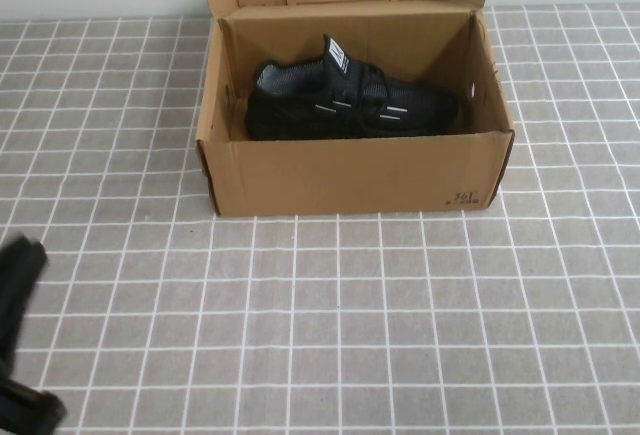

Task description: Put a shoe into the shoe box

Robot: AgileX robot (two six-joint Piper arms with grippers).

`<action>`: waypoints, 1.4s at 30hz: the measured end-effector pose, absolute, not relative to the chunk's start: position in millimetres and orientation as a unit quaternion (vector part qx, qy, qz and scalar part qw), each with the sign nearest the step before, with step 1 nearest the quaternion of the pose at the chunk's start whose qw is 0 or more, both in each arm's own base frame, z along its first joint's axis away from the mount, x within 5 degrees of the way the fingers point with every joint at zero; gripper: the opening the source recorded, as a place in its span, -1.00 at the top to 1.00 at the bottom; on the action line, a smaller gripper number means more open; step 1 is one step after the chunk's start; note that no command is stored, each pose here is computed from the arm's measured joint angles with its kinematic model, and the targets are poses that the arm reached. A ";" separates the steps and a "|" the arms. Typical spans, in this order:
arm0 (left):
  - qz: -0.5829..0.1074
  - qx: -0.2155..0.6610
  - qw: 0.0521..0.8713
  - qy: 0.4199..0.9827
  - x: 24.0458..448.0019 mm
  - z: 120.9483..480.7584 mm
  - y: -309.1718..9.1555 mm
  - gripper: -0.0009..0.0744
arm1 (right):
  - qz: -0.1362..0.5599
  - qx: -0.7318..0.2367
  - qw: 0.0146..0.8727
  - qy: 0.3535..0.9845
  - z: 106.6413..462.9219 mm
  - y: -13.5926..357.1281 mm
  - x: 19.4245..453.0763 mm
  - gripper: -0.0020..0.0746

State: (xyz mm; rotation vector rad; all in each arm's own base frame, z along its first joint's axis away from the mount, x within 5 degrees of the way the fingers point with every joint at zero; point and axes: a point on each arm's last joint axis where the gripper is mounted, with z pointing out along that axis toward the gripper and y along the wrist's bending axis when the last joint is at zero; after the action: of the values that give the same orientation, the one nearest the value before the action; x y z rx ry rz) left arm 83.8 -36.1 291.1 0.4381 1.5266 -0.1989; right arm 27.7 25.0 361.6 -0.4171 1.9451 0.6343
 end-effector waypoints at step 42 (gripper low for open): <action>-0.068 0.240 0.500 0.829 69.2 161.4 -30.8 0.98 | 0.185 -0.122 0.602 0.767 309.0 29.5 62.0 0.99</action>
State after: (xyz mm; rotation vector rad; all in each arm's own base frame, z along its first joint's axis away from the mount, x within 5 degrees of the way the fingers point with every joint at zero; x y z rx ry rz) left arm 69.2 -30.8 161.4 0.5816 2.0058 -0.1656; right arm 62.0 29.5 309.0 -0.2831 1.7756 0.4290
